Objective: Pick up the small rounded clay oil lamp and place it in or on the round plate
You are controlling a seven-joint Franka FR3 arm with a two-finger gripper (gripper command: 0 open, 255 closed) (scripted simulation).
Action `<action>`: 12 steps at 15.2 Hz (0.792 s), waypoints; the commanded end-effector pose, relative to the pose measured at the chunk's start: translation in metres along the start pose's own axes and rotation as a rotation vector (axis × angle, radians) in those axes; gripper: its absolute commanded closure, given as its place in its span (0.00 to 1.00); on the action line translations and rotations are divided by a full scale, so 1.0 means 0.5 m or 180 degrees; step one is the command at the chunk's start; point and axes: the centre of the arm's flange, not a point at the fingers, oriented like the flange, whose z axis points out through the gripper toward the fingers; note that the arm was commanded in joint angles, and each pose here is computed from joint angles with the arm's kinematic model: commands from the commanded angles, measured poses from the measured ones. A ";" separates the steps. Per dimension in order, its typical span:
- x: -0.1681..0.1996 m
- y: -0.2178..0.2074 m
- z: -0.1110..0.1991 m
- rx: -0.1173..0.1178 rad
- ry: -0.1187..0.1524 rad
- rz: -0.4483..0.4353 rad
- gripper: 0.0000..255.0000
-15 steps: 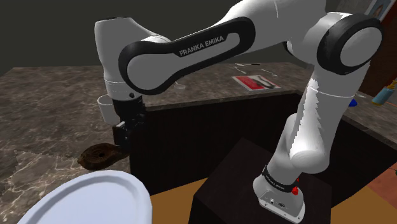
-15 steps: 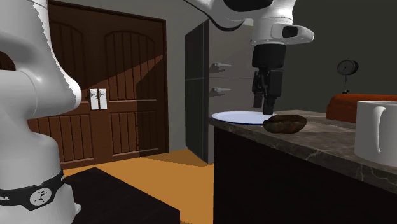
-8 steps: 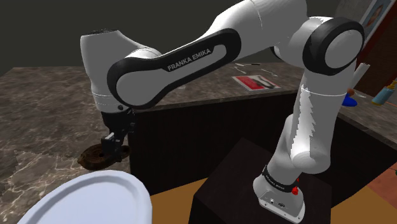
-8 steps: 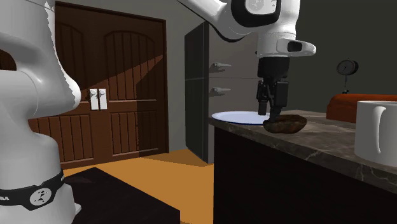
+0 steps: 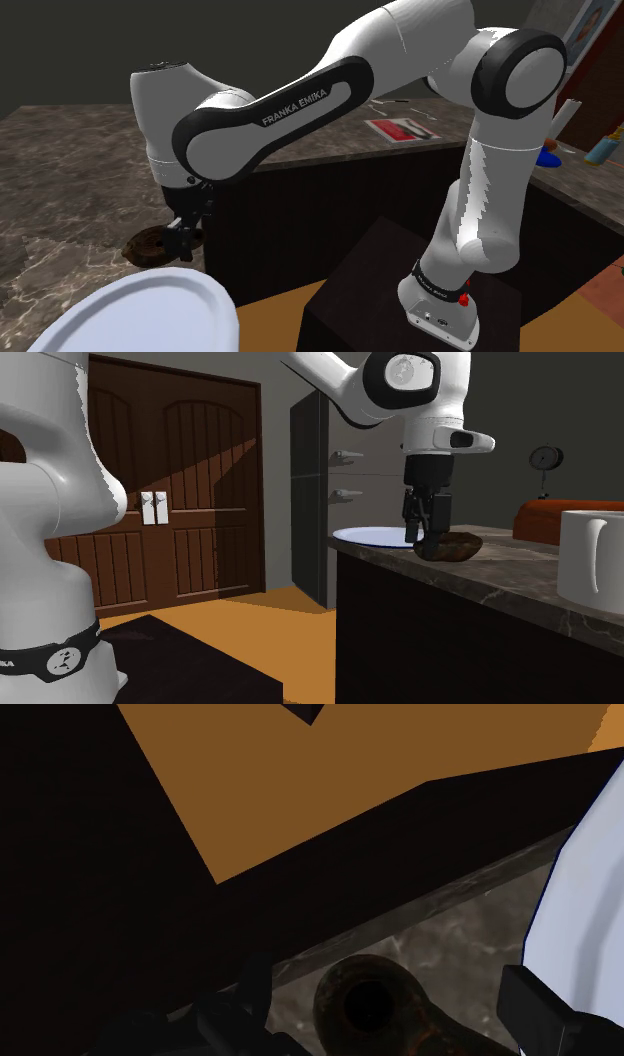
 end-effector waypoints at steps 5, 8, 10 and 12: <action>0.000 0.000 0.000 0.0000 0.0000 0.0000 1.00; 0.000 0.000 0.000 0.0000 0.0000 0.0000 1.00; 0.000 0.000 0.000 0.0000 0.0000 0.0000 1.00; 0.000 0.000 0.000 0.0000 0.0000 0.0000 1.00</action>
